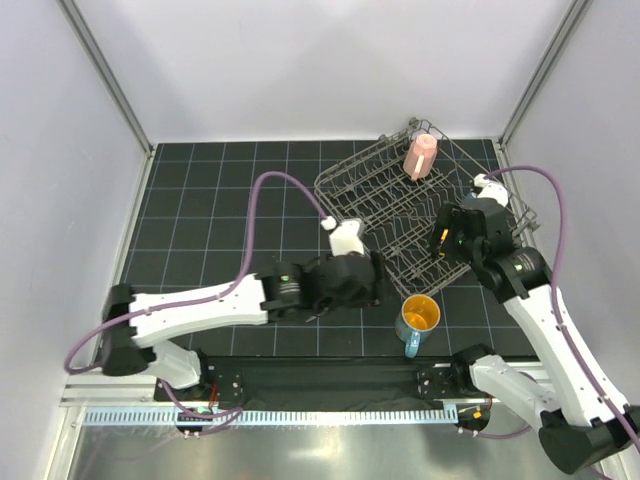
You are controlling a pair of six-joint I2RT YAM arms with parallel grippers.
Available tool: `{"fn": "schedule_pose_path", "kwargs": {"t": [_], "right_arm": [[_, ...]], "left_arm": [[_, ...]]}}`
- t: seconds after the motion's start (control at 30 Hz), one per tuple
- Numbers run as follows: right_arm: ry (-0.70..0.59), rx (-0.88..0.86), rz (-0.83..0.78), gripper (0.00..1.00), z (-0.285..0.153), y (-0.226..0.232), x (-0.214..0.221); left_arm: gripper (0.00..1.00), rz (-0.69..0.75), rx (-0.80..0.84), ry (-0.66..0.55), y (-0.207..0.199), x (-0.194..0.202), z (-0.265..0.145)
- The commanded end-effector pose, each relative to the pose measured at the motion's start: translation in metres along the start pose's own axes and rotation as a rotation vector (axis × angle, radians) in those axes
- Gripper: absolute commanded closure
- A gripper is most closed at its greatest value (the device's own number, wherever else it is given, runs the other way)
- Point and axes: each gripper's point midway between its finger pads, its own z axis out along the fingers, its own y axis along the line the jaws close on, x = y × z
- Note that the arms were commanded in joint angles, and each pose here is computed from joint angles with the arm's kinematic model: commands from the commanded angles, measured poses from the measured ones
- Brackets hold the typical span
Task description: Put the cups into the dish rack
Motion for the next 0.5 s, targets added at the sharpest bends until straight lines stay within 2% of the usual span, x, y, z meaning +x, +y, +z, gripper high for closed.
{"fn": "schedule_pose_path", "kwargs": {"t": [0.0,0.33,0.47], "right_arm": [[-0.04,-0.042,-0.052,0.27,-0.022,0.0,-0.011],[-0.071,-0.033,-0.091,0.27,-0.025,-0.009,-0.007],[-0.066,-0.068,-0.09,0.27,-0.024,-0.005,-0.002]], "left_arm": [[0.34,0.114,-0.131,-0.071,0.005,-0.004,0.016],[0.36,0.2,-0.199,0.02,-0.003,0.036,0.078],[0.48,0.212,-0.209,0.047,-0.005,0.047,0.095]]}}
